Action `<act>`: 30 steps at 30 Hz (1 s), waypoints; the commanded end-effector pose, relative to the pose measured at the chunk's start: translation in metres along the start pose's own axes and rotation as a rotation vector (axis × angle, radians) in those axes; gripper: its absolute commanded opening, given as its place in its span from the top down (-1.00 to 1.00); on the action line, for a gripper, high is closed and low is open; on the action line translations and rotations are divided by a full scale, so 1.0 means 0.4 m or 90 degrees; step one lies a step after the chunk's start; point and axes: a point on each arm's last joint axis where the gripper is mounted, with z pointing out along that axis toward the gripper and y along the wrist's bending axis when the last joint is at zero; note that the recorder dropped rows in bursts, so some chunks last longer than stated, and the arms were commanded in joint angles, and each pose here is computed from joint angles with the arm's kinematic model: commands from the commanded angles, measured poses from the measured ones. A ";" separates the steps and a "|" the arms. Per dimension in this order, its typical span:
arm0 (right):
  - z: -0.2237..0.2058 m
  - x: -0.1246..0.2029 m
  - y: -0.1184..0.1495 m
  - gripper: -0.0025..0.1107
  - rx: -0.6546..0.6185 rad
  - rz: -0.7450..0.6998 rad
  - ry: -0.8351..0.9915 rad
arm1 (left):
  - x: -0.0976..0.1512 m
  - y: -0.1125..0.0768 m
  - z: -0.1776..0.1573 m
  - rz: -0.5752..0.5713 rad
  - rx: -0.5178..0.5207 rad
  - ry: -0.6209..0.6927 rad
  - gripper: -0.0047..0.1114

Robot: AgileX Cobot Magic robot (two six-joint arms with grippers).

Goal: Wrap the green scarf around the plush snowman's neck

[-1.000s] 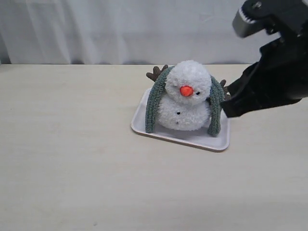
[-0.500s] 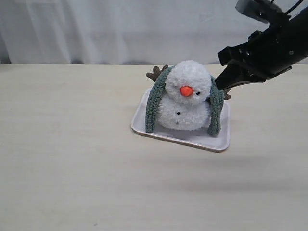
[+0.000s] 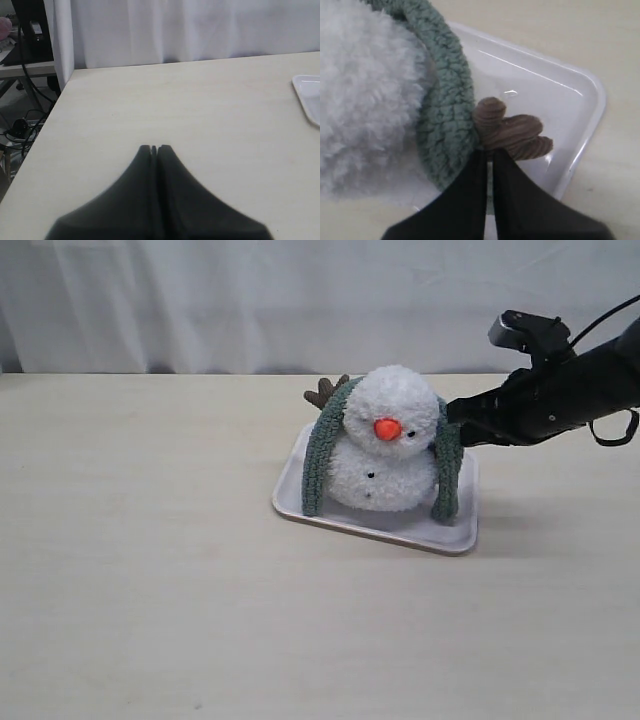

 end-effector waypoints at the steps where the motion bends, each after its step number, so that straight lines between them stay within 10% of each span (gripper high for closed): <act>1: 0.022 0.015 -0.002 0.89 -0.024 -0.023 0.022 | -0.002 0.000 0.000 0.000 0.001 -0.008 0.92; 25: -0.109 0.012 0.107 0.89 -0.214 -0.115 0.027 | -0.002 0.000 0.000 0.000 0.001 -0.008 0.92; 30: -0.274 0.040 0.106 0.89 -0.017 -0.108 -0.057 | -0.002 0.000 0.000 0.000 0.001 -0.008 0.92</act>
